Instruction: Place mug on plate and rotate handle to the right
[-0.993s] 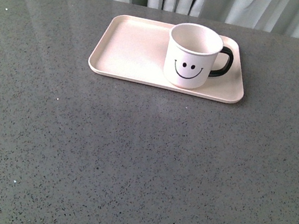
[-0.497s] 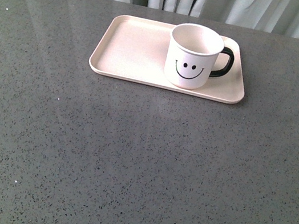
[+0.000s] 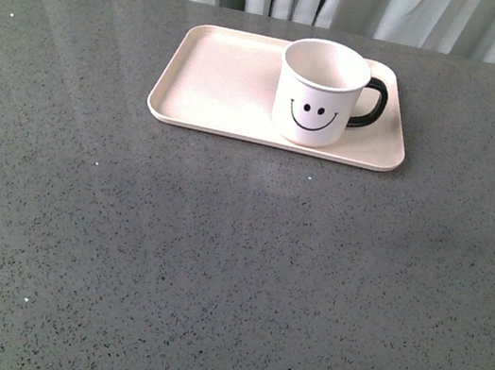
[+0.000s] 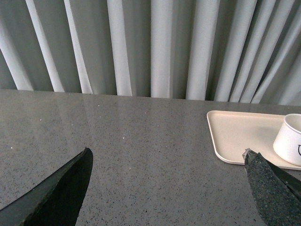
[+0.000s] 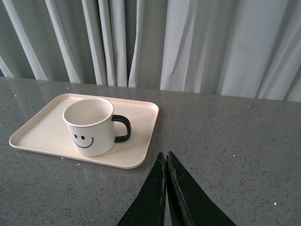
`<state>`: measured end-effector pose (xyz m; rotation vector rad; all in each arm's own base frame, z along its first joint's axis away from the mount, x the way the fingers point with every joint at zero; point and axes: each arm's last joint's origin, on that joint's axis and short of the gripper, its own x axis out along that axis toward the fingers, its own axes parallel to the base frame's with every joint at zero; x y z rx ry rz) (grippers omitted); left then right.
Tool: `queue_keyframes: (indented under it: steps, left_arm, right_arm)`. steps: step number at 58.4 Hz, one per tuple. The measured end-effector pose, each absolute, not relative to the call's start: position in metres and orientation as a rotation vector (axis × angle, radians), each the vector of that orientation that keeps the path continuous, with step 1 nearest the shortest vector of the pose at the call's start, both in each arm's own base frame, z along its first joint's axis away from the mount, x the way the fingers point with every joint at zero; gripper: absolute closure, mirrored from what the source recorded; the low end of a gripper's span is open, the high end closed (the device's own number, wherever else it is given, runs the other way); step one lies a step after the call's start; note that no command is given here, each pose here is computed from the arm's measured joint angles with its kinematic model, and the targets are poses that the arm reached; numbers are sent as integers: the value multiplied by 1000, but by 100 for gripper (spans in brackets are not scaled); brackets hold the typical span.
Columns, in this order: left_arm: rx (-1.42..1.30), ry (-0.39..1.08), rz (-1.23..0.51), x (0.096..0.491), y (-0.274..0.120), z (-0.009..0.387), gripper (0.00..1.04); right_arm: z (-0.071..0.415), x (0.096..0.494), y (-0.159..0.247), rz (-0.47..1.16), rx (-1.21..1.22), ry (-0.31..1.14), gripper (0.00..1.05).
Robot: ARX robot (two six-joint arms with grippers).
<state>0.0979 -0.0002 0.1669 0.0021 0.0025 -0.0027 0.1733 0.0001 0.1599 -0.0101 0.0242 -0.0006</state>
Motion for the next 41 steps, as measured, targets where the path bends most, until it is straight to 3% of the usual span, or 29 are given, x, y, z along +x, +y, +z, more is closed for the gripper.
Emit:
queue_keyframes:
  steps: [41]
  left_arm:
    - [2, 2, -3, 98, 0, 167, 9]
  right_arm:
    - [171, 130, 0, -1, -10, -12, 103]
